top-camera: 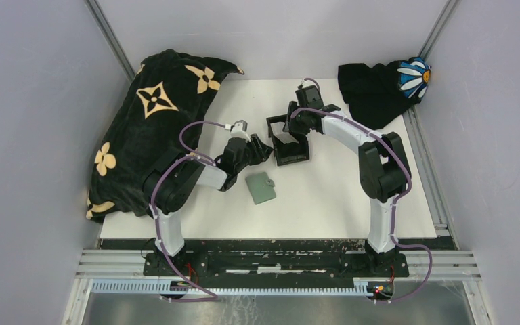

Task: Put the credit cards into the card holder
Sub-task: Pick up the credit card from the storage box.

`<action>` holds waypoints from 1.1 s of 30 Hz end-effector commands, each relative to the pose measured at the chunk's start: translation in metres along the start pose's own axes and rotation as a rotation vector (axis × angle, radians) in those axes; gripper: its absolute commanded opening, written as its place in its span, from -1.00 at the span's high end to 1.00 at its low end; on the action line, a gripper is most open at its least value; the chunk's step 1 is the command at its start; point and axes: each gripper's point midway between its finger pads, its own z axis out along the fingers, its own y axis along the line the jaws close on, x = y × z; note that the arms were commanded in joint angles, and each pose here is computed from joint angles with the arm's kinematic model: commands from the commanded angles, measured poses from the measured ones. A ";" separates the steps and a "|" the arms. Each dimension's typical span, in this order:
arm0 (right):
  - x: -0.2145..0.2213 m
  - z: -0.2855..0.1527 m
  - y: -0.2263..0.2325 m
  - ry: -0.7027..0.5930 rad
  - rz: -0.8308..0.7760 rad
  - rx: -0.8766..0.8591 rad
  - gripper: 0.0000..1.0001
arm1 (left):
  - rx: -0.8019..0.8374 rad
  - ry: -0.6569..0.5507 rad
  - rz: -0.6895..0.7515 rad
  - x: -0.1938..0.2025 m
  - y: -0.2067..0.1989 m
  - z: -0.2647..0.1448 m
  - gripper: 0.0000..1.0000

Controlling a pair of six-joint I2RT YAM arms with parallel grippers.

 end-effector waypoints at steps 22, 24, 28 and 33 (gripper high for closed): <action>-0.008 -0.027 0.021 -0.031 0.022 -0.095 0.29 | 0.033 -0.034 0.049 -0.015 -0.013 0.010 -0.07; -0.009 -0.029 0.022 -0.034 0.020 -0.099 0.29 | 0.031 -0.031 0.049 -0.014 -0.012 0.010 -0.07; -0.011 -0.032 0.025 -0.041 0.021 -0.109 0.30 | 0.033 -0.030 0.049 -0.014 -0.013 0.011 -0.07; -0.013 -0.035 0.027 -0.047 0.022 -0.118 0.33 | 0.032 -0.031 0.050 -0.014 -0.014 0.012 -0.07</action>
